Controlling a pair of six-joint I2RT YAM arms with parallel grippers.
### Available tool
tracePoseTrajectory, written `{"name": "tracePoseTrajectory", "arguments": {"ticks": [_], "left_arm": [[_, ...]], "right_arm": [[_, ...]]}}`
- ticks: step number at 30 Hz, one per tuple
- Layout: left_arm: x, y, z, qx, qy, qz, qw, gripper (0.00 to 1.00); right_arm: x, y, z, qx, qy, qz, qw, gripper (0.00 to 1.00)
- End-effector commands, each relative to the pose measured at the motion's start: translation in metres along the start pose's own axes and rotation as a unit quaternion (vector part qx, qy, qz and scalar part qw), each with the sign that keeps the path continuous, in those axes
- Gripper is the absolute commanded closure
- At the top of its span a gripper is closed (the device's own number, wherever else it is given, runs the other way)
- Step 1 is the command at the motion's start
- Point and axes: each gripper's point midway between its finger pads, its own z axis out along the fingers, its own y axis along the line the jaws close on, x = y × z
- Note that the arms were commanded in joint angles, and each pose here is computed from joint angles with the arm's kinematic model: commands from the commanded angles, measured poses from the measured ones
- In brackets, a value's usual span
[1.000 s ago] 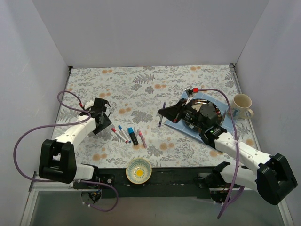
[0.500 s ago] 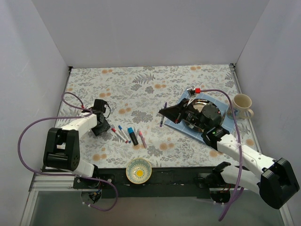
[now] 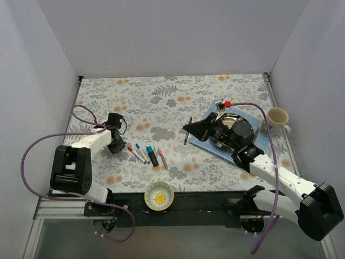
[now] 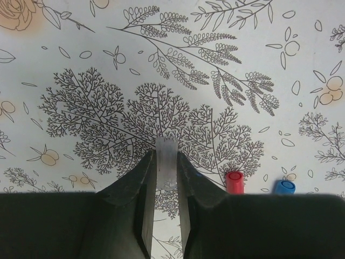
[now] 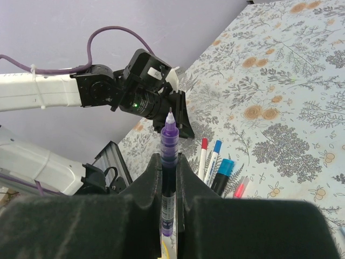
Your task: Insert the pens into the pen caps
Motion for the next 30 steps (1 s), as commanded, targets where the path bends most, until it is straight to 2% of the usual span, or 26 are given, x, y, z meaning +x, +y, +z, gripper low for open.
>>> {"name": "tracePoseTrajectory", "arguments": {"ticks": [1,6,10,16,21,27,30], "left_arm": [[0.011,0.004,0.001,0.004,0.019,0.004,1.0,0.99],[0.005,-0.006,-0.008,0.036,0.006,-0.012,0.999,1.0],[-0.005,-0.018,-0.025,0.077,-0.008,-0.013,0.997,1.0],[-0.031,-0.056,-0.082,0.208,-0.058,0.023,0.976,1.0],[-0.05,-0.092,-0.142,0.331,-0.103,0.041,0.937,1.0],[-0.037,-0.133,-0.196,0.463,-0.099,0.077,0.877,1.0],[-0.035,-0.143,-0.227,0.516,-0.113,0.091,0.844,1.0]], "right_arm": [[0.001,-0.005,0.002,0.004,-0.001,-0.014,1.0,0.99],[0.002,-0.006,0.005,0.006,0.004,-0.012,1.0,0.99],[0.019,-0.013,0.011,0.001,0.044,-0.013,0.999,0.99],[0.05,-0.016,0.015,-0.03,0.103,-0.01,0.994,0.99],[0.069,0.0,0.026,-0.087,0.136,-0.004,0.987,0.99],[0.104,0.03,0.043,-0.165,0.188,0.035,0.968,0.99],[0.107,0.044,0.048,-0.2,0.186,0.053,0.96,0.99]]}}
